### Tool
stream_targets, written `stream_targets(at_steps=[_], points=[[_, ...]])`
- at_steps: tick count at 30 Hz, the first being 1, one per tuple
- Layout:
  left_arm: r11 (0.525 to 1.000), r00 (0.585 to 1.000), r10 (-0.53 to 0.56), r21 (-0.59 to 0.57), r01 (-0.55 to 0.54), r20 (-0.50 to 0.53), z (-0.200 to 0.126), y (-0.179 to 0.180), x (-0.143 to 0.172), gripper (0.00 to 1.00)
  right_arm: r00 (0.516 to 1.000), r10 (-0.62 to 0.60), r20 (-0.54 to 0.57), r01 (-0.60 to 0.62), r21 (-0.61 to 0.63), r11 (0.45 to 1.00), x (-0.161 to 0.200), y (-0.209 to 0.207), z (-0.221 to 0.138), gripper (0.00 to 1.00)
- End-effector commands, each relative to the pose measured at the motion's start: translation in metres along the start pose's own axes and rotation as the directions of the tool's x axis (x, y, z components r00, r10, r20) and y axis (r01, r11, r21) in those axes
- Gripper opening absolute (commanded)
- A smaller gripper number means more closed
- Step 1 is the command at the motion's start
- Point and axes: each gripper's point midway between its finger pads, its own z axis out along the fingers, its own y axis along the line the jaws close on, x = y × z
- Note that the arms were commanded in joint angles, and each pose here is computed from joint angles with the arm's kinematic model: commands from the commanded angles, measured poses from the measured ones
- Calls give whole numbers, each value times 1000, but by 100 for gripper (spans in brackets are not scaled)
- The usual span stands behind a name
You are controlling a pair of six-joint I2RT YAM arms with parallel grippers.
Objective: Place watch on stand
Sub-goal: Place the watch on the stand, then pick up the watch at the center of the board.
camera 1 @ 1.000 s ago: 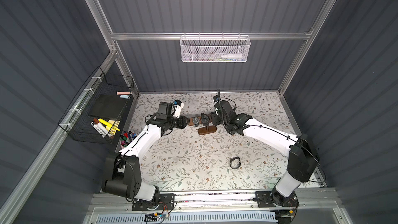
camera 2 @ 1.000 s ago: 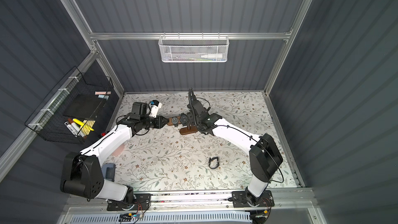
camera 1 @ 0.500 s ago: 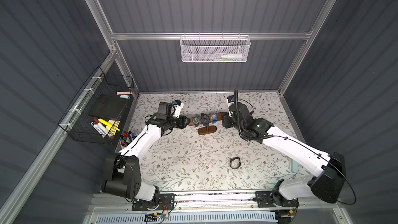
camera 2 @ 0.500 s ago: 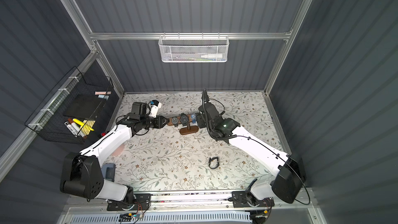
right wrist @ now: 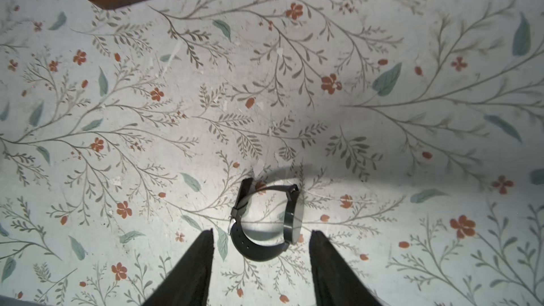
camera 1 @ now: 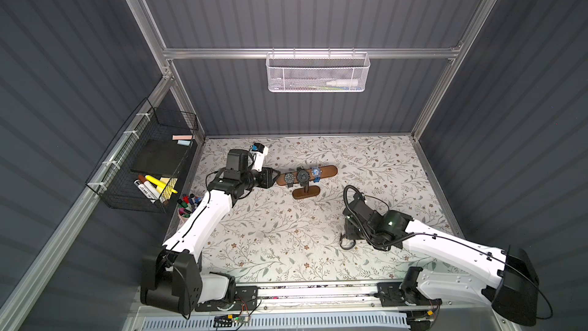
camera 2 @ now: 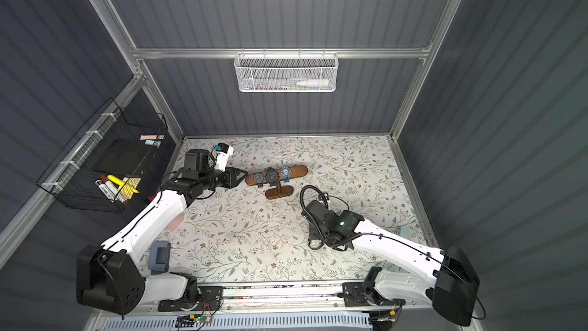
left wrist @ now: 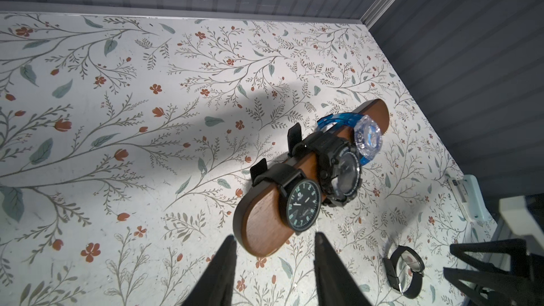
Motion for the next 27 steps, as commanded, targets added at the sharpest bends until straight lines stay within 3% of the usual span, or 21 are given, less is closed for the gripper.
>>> stream_targets(at_steps=[1,12,27], points=[[1000,1000,-5,-4,5,28,-19,-10,-2,43,995,98,1,-98,71,993,9,-16,8,50],[998,1000,-13,-54,14,6,-38,-9,14,43,997,57,-44,-51,126,991,16,-10,44,38],[999,1000,-21,-51,21,-5,-35,-9,9,43,995,57,-81,-43,173,984,27,-22,55,25]])
